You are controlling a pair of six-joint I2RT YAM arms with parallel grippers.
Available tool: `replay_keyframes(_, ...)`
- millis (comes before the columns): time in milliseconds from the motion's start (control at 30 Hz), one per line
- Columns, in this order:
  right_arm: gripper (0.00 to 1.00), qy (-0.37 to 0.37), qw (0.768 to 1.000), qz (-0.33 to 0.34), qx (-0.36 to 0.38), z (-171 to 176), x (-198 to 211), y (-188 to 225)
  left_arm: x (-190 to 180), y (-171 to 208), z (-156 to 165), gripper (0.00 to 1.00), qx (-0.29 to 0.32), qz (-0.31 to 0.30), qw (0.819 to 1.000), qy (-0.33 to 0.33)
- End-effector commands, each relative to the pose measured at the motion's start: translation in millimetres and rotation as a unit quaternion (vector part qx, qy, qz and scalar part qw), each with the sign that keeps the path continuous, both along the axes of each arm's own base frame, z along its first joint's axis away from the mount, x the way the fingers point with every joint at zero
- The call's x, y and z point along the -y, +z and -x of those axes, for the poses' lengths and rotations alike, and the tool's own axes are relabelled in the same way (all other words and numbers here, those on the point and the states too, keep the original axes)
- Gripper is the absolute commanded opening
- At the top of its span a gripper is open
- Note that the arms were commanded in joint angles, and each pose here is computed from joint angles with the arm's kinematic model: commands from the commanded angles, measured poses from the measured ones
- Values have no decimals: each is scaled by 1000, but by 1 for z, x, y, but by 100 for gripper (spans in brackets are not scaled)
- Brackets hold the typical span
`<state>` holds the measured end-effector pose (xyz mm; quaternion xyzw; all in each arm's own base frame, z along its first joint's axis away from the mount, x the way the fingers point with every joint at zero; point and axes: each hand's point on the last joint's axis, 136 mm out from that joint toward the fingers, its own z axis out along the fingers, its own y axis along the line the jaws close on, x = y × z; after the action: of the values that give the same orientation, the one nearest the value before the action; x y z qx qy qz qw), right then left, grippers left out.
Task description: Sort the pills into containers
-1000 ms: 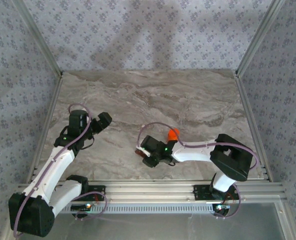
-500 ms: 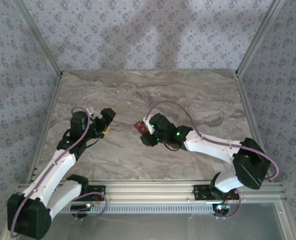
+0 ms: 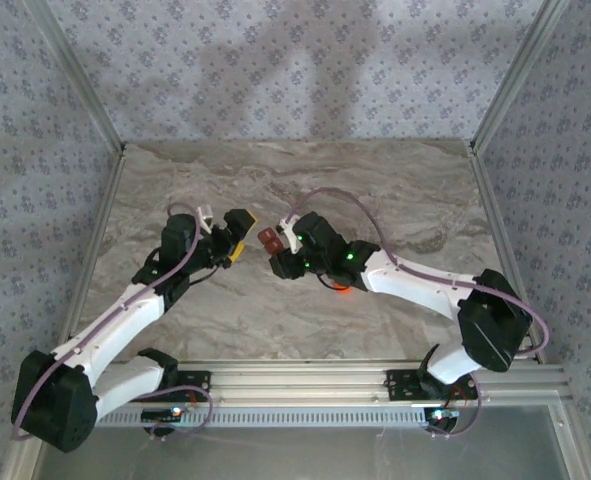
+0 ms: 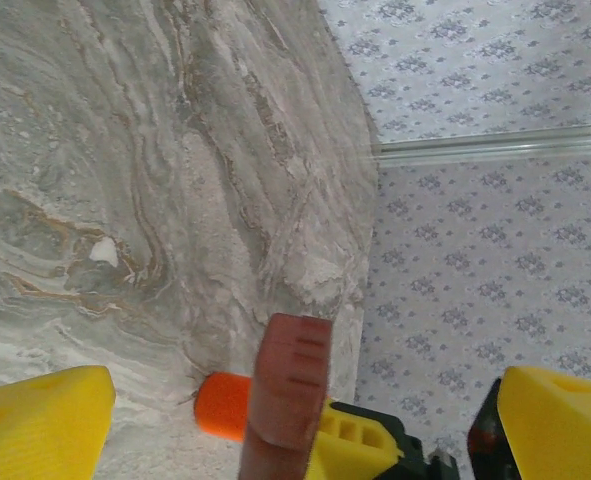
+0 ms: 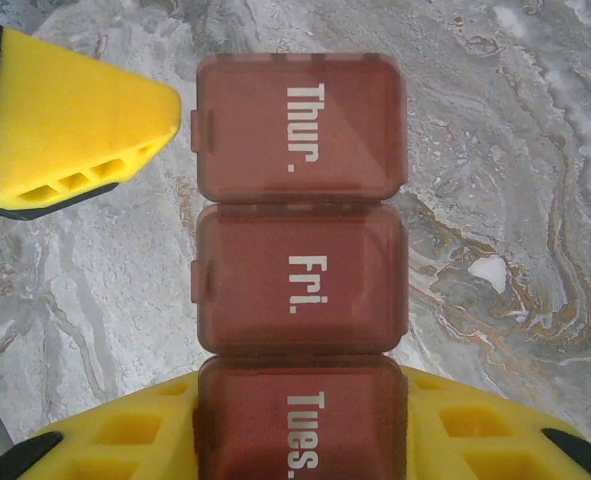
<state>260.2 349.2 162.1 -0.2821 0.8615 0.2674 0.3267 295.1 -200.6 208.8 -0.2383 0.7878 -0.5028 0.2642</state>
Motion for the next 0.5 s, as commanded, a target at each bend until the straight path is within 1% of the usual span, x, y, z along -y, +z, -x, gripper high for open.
replay_keyframes(0, 42, 3, 1000, -14, -3, -1, -10, 7, 7, 29, -6, 98, 35, 23, 999, -2)
replay_keyframes(467, 42, 10, 1000, -9, -14, 0, -16, -6, 17, 28, -5, 98, 33, 24, 999, -13)
